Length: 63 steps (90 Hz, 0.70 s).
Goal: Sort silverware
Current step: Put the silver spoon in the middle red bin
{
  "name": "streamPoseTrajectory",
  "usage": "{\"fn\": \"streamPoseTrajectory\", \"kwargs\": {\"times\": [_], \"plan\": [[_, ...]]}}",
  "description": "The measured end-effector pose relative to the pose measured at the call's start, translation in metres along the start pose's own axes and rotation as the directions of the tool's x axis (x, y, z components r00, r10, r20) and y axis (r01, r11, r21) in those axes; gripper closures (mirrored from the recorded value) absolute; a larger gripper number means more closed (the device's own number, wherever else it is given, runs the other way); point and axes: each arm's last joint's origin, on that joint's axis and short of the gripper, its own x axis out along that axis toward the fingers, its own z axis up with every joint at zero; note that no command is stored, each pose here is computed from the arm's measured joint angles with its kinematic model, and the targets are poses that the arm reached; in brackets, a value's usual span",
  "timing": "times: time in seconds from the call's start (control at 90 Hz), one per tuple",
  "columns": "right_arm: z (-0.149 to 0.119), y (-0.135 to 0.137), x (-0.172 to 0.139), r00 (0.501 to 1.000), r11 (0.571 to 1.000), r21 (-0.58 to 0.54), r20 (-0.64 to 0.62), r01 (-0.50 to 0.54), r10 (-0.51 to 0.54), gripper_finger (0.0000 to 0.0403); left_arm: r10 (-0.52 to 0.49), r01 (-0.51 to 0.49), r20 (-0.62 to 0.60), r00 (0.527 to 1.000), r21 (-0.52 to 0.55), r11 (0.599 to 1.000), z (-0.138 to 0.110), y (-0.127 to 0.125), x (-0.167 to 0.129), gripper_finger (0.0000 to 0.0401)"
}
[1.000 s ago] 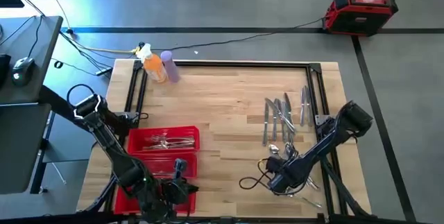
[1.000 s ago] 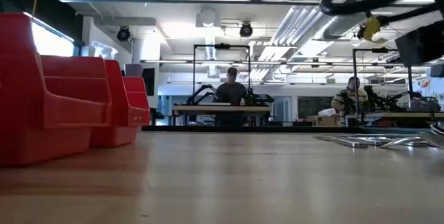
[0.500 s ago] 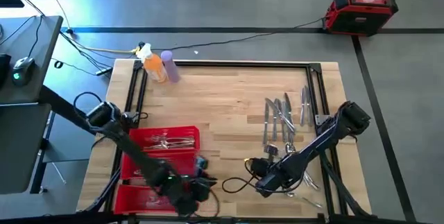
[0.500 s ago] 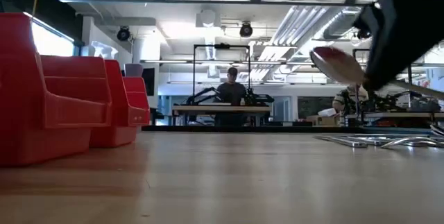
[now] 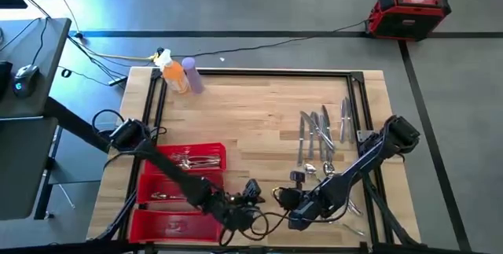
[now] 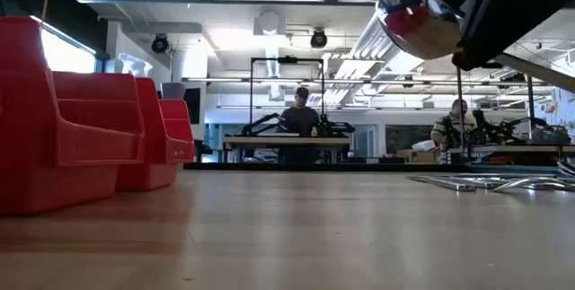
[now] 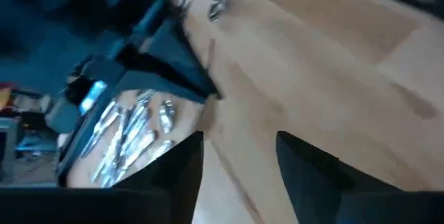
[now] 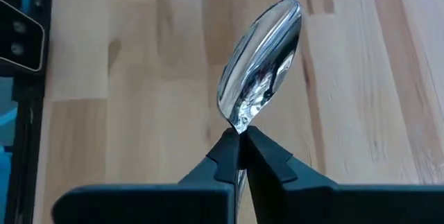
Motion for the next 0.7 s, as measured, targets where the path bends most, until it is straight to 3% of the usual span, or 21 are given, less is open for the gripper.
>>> {"fn": "streamPoseTrajectory", "kwargs": {"times": [0.433, 0.7], "plan": [[0.002, 0.000, 0.000, 1.000, 1.000, -0.015, 0.013, -0.008, 0.009, 0.0403, -0.062, 0.062, 0.040, 0.997, 0.012, 0.998, -0.016, 0.028, 0.019, 0.0230], [0.003, 0.000, 0.000, 1.000, 1.000, -0.015, 0.014, -0.007, 0.008, 0.0403, -0.097, 0.100, 0.071, 0.993, -0.037, 0.994, -0.022, 0.038, 0.025, 0.0257]]}}
